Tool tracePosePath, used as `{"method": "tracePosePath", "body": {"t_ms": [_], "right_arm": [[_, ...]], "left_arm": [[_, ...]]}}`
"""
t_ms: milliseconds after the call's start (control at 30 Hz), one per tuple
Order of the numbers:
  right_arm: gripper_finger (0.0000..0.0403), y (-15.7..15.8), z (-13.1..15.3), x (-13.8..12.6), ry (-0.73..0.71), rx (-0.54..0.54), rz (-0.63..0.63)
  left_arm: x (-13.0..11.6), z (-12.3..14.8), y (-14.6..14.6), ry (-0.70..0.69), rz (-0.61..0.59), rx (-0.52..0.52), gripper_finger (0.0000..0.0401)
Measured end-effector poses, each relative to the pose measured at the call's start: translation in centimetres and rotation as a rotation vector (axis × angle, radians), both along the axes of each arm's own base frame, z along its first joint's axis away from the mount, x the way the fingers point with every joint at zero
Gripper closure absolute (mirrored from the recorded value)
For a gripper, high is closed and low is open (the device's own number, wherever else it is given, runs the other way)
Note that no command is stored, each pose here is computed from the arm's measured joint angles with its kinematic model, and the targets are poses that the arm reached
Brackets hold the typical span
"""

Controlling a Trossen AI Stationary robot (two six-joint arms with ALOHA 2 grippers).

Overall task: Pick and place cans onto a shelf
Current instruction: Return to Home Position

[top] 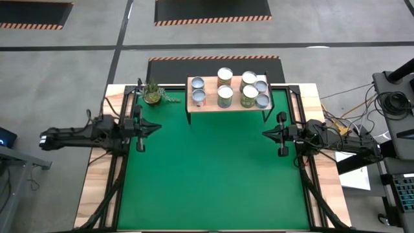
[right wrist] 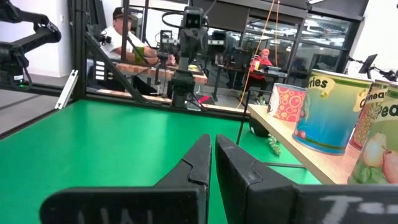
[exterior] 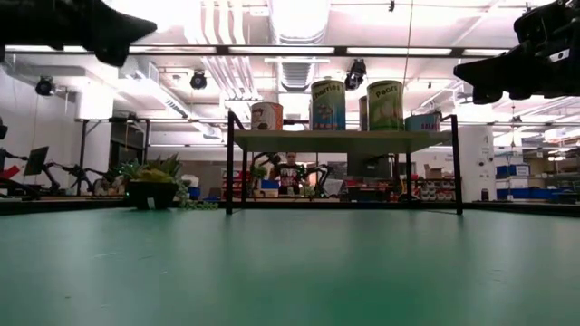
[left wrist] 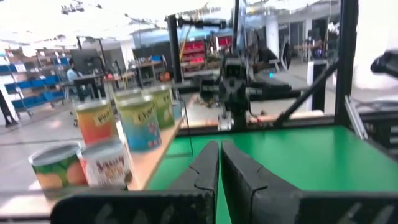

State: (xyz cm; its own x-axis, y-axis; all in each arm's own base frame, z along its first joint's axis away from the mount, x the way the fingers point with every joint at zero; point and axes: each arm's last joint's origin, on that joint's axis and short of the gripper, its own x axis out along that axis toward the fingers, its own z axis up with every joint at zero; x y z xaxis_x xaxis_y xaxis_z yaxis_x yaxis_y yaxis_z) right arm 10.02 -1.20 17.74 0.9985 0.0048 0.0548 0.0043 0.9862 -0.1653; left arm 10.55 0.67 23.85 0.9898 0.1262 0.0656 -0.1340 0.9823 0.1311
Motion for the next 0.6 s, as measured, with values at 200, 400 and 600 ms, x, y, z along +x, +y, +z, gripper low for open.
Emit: {"method": "tracePosePath", "body": {"t_ms": [200,400,600], "right_arm": [[0.039,0.0,0.0,0.0,0.0,0.0,0.0],[0.039,0.0,0.0,0.0,0.0,0.0,0.0],[0.039,0.0,0.0,0.0,0.0,0.0,0.0]], "left_arm": [[-0.4,2.7,0.0,-0.066,0.0,0.002,0.0401],[-1.1,6.2,0.0,-0.151,0.0,0.006,0.0401],[-2.2,10.2,-0.1,-0.236,0.007,0.043,0.0401]]}}
